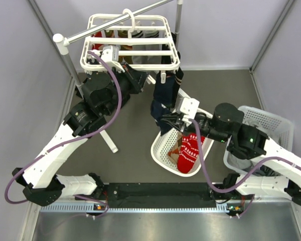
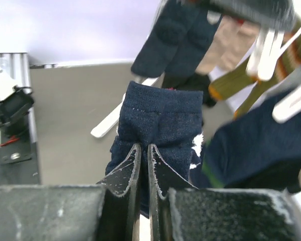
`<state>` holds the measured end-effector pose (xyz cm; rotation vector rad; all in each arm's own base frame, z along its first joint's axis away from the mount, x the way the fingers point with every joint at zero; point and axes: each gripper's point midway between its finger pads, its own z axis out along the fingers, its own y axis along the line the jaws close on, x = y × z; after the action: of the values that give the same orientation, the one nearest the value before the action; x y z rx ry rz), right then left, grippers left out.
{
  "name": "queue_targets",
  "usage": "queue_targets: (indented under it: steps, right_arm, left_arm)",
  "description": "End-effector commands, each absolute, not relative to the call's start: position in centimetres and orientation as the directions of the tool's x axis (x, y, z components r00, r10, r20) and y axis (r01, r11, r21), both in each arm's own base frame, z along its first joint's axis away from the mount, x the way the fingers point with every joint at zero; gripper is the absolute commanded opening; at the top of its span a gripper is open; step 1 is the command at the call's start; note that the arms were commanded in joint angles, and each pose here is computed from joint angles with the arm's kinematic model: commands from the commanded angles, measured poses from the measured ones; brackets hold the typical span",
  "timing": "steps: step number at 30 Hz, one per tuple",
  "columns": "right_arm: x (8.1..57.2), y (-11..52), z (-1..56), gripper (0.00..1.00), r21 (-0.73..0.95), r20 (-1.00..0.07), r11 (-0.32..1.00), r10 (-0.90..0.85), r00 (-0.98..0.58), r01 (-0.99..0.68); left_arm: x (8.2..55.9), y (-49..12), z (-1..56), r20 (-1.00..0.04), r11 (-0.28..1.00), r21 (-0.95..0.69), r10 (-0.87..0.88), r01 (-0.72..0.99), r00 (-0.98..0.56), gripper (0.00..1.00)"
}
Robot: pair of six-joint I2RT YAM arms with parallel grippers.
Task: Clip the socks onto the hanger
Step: Clamp the sock onto the hanger.
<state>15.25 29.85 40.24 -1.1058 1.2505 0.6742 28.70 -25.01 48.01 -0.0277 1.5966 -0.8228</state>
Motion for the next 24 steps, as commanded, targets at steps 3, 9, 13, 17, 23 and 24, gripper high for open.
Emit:
queue_targets:
  steps: [3, 9, 13, 17, 23, 24]
  right_arm:
    - [17.7, 30.6, 45.4, 0.0, -0.431, -0.896, 0.475, -0.128, 0.425, -0.767]
    - [19.9, 30.7, 45.7, 0.0, -0.451, -0.877, 0.564, -0.138, 0.46, -0.691]
    - [20.6, 30.8, 45.3, 0.0, -0.439, -0.882, 0.577, -0.131, 0.453, -0.689]
    - [21.0, 31.1, 44.9, 0.0, -0.44, -0.883, 0.574, -0.139, 0.447, -0.69]
    - [21.6, 31.2, 43.3, 0.0, -0.42, -0.898, 0.567, -0.149, 0.414, -0.708]
    - [21.6, 31.1, 43.2, 0.0, -0.412, -0.902, 0.568, -0.145, 0.407, -0.712]
  left_arm:
    - [27.9, -24.8, 50.2, -0.845, 0.711, -0.529, -0.493, 0.463, -0.207, 0.01]
    - [27.7, -24.7, 50.3, -0.844, 0.707, -0.529, -0.495, 0.469, -0.207, 0.01]
    - [27.4, -24.7, 50.5, -0.842, 0.7, -0.531, -0.497, 0.478, -0.208, 0.01]
    - [27.3, -24.4, 50.7, -0.843, 0.701, -0.529, -0.499, 0.477, -0.202, 0.01]
    - [27.2, -24.3, 50.8, -0.84, 0.697, -0.533, -0.503, 0.48, -0.202, 0.01]
    - [27.1, -24.4, 50.9, -0.841, 0.697, -0.531, -0.503, 0.482, -0.199, 0.01]
